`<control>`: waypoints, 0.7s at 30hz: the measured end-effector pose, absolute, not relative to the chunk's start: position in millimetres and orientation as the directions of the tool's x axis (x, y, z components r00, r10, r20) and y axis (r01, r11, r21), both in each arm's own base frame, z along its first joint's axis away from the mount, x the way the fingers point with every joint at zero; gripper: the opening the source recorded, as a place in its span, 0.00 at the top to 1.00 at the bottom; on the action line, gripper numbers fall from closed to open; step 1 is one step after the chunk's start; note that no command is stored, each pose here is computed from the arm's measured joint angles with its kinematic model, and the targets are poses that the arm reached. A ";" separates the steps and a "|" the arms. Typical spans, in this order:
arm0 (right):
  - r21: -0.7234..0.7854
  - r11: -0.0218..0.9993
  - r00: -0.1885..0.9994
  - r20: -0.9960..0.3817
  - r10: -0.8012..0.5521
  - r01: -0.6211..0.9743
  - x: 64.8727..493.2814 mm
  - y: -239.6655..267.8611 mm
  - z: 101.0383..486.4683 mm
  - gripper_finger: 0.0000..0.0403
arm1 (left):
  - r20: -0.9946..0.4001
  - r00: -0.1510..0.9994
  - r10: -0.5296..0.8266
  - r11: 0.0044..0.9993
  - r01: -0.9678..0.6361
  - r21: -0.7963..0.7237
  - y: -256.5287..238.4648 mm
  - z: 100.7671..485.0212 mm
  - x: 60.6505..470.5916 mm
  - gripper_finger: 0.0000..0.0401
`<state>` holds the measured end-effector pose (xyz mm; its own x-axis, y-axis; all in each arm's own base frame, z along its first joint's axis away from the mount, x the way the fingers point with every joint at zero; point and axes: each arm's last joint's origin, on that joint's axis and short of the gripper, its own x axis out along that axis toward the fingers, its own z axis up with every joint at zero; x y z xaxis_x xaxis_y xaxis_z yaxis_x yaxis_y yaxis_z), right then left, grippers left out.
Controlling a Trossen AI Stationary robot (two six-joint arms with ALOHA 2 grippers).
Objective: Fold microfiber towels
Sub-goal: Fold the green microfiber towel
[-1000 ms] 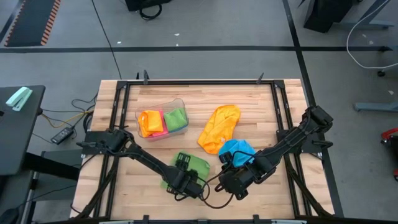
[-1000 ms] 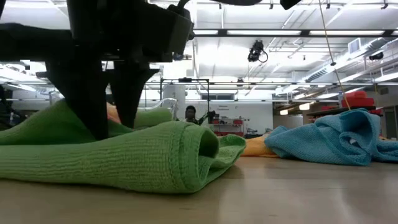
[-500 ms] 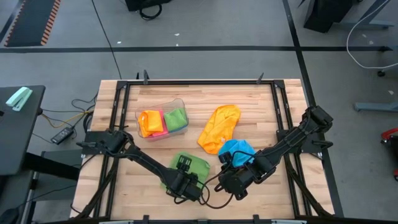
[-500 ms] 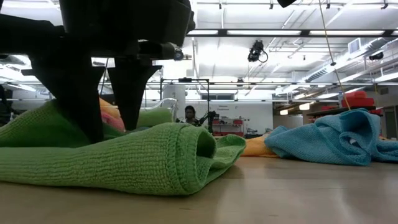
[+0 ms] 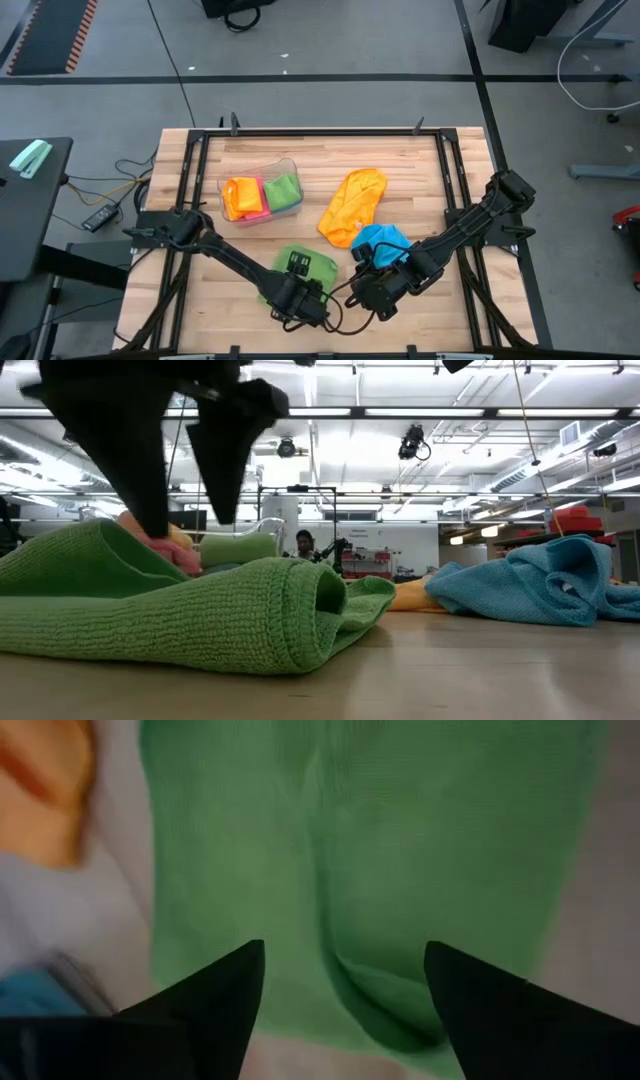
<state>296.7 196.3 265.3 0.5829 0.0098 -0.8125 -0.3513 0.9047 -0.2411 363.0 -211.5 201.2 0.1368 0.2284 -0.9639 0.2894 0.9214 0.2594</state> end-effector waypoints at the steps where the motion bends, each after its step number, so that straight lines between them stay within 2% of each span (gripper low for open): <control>1: -0.241 0.905 0.583 -0.813 0.010 -0.352 296.6 196.4 265.3 0.67 | -0.970 0.127 0.206 0.932 0.275 0.234 -213.4 203.8 362.5 0.28; 4: -0.242 0.904 0.579 -0.815 0.007 -0.352 296.3 196.1 265.1 0.67 | -0.982 0.125 0.138 0.951 0.260 0.167 -224.3 205.7 359.4 0.29; 10: -0.252 0.906 0.603 -0.797 0.006 -0.341 297.9 196.7 259.9 0.67 | -0.982 0.095 0.161 0.946 0.270 0.181 -241.1 186.8 342.0 0.34; 16: -0.257 0.903 0.594 -0.804 -0.002 -0.345 295.4 193.9 238.6 0.67 | -0.908 0.121 0.401 0.872 0.253 0.419 -226.8 166.5 331.8 0.41; 21: -0.247 0.912 0.591 -0.807 -0.007 -0.327 296.1 189.3 229.7 0.67 | -0.870 0.143 0.473 0.823 0.281 0.494 -222.1 167.0 331.4 0.47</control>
